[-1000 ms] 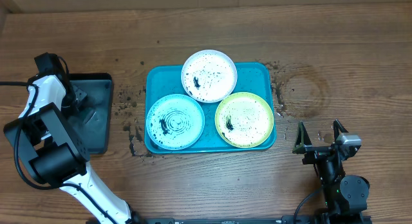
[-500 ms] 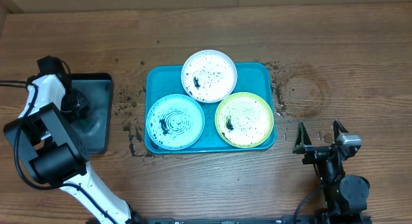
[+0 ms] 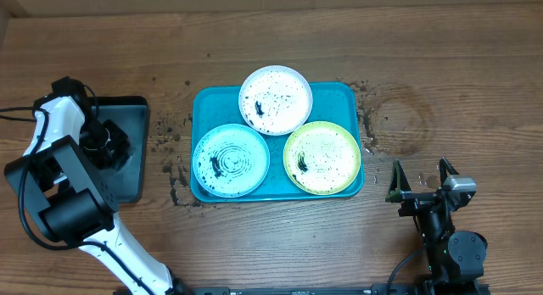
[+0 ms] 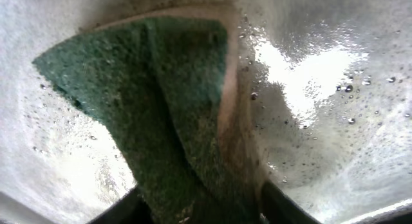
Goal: Clean dirty plates on tray and stack at the side
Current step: 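Lift the green sponge out of the black tray with the left gripper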
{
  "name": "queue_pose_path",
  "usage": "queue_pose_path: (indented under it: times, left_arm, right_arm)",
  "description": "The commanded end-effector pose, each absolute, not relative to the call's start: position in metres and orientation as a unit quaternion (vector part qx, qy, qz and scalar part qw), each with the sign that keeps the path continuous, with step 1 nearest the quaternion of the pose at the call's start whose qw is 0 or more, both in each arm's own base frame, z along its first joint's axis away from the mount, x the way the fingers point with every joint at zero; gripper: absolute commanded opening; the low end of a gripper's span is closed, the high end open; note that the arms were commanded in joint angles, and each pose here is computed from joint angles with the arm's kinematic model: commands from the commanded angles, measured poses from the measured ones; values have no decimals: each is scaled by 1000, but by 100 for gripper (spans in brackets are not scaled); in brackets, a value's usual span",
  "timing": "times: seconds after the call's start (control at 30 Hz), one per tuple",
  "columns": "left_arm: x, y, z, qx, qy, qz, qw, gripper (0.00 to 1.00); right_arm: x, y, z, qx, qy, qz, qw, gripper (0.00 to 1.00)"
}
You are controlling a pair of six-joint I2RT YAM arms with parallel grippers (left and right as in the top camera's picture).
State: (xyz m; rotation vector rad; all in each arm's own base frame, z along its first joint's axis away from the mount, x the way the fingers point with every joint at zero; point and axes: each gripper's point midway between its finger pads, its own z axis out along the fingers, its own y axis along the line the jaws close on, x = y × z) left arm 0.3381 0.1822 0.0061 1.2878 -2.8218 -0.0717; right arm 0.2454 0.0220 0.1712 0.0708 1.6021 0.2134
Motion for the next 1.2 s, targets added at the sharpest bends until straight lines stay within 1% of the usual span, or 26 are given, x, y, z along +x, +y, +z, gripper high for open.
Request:
queue_pose_path:
  times: [0.0, 0.03, 0.1, 0.27, 0.3, 0.33, 0.37, 0.4, 0.43, 0.47, 0.5, 0.53, 0.57, 0.73, 0.77, 0.83, 0.87, 0.93, 1.03, 1.1, 1.17]
  left_arm:
    - [340, 187, 2, 409, -912, -35, 18, 28]
    - [340, 191, 3, 409, -911, -46, 16, 17]
    - [339, 195, 5, 408, -911, -58, 15, 4]
    - [342, 198, 15, 408, -911, -61, 15, 4]
    - [343, 198, 17, 409, -911, -61, 12, 7]
    - [345, 199, 17, 409, -911, -61, 9, 15]
    - [348, 201, 17, 409, -910, -62, 3, 28]
    - [351, 202, 17, 409, -910, -62, -4, 66]
    - [353, 204, 17, 410, -910, -62, -10, 91]
    - [356, 205, 17, 410, -910, -62, -16, 92]
    - [358, 206, 17, 410, -910, -62, -22, 91]
    - [360, 207, 17, 410, -909, -63, -25, 87]
    - [361, 207, 18, 410, -909, -63, -27, 85]
    - [363, 208, 20, 411, -909, -63, -31, 84]
    - [364, 209, 20, 411, -909, -63, -32, 81]
    - [364, 209, 20, 411, -909, -64, -32, 70]
    - [363, 210, 20, 411, -909, -67, -32, 62]
    - [361, 215, 21, 411, -907, -83, -32, 39]
    - [358, 219, 23, 411, -906, -98, -29, 13]
    - [357, 219, 26, 410, -906, -98, -27, 10]
    - [357, 219, 29, 410, -906, -98, -25, 4]
  right_arm:
    - [246, 21, 169, 31, 715, 93, 692, 100]
    - [246, 21, 169, 31, 715, 93, 692, 100]
    - [246, 21, 169, 31, 715, 93, 692, 100]
    - [246, 21, 169, 31, 715, 93, 692, 100]
    - [246, 21, 169, 31, 715, 93, 692, 100]
    - [246, 21, 169, 31, 715, 93, 692, 100]
    - [246, 21, 169, 31, 715, 93, 692, 100]
    - [246, 21, 169, 31, 715, 93, 692, 100]
    - [246, 21, 169, 31, 715, 93, 692, 100]
    - [246, 21, 169, 31, 715, 93, 692, 100]
    - [246, 21, 169, 31, 715, 93, 692, 100]
    - [246, 21, 169, 31, 715, 93, 692, 100]
    - [246, 21, 169, 31, 715, 93, 692, 100]
    - [246, 21, 169, 31, 715, 93, 692, 100]
    - [246, 21, 169, 31, 715, 93, 692, 100]
    - [246, 21, 169, 31, 715, 93, 692, 100]
    - [246, 21, 169, 31, 715, 93, 692, 100]
    - [246, 21, 169, 31, 715, 93, 692, 100]
    - [246, 21, 169, 31, 715, 93, 692, 100]
    - [246, 21, 169, 31, 715, 93, 692, 100]
    - [246, 21, 169, 31, 715, 93, 692, 100]
